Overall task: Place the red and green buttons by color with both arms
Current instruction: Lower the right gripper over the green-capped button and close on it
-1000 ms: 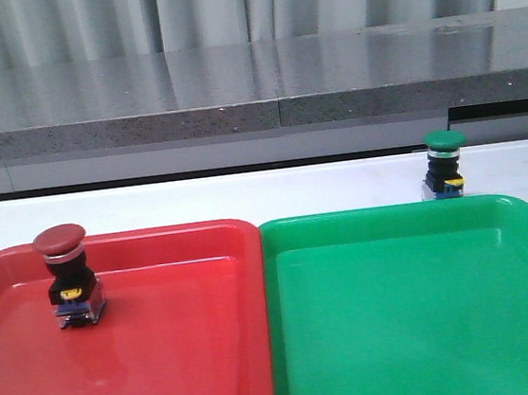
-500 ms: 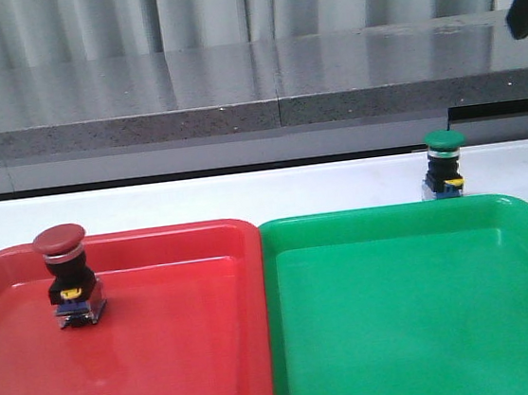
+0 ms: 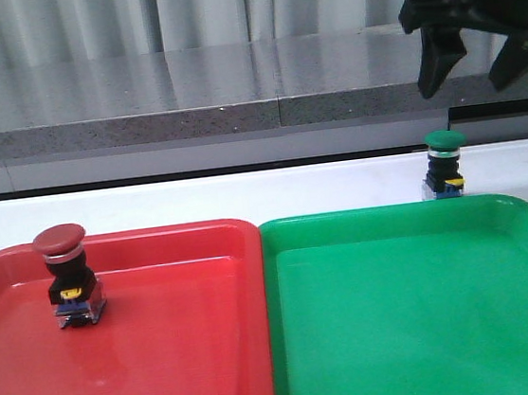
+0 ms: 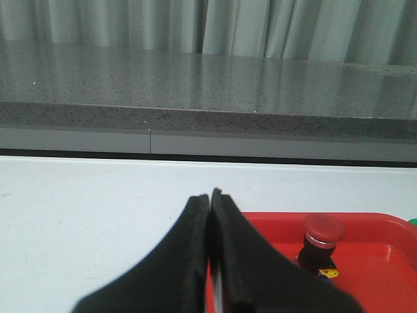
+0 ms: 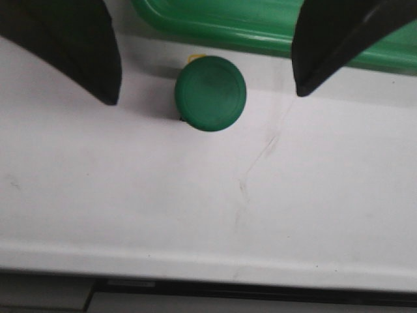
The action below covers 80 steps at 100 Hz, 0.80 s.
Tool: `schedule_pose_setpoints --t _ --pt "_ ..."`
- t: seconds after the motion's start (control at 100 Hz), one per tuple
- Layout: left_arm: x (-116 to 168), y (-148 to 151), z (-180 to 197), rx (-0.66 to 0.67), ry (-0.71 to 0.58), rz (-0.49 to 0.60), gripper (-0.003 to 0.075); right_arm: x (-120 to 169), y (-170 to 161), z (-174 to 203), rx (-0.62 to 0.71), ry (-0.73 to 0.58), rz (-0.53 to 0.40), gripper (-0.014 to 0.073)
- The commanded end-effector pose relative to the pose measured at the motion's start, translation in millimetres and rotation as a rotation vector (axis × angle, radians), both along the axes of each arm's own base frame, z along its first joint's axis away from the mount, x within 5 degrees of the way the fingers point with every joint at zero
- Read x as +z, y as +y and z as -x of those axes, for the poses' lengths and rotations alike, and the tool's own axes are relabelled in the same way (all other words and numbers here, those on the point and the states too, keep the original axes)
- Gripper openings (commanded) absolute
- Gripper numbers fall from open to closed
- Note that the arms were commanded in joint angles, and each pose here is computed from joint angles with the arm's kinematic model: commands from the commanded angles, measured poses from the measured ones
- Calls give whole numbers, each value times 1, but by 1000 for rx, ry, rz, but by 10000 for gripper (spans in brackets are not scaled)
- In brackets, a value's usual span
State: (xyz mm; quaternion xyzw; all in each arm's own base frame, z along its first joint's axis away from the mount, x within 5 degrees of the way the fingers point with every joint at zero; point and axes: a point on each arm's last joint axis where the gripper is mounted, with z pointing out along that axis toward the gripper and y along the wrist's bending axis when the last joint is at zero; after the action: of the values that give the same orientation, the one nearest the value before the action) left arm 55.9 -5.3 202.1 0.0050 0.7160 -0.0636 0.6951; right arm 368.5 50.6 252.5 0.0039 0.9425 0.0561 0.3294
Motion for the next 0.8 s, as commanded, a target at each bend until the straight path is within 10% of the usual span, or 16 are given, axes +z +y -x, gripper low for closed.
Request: schedule_pose_setpoints --t 0.0,0.29,0.58,0.79 --pt "-5 0 1 -4 -66 15 -19 16 2 -12 2 -91 -8 550" --pt "-5 0 1 -4 -66 15 -19 -22 4 -26 2 -3 4 543" --pt "-5 0 1 -4 -66 15 -19 -21 4 -27 2 -11 3 207" --pt "-5 0 1 -4 -66 15 -19 -6 3 -22 2 -44 -1 193"
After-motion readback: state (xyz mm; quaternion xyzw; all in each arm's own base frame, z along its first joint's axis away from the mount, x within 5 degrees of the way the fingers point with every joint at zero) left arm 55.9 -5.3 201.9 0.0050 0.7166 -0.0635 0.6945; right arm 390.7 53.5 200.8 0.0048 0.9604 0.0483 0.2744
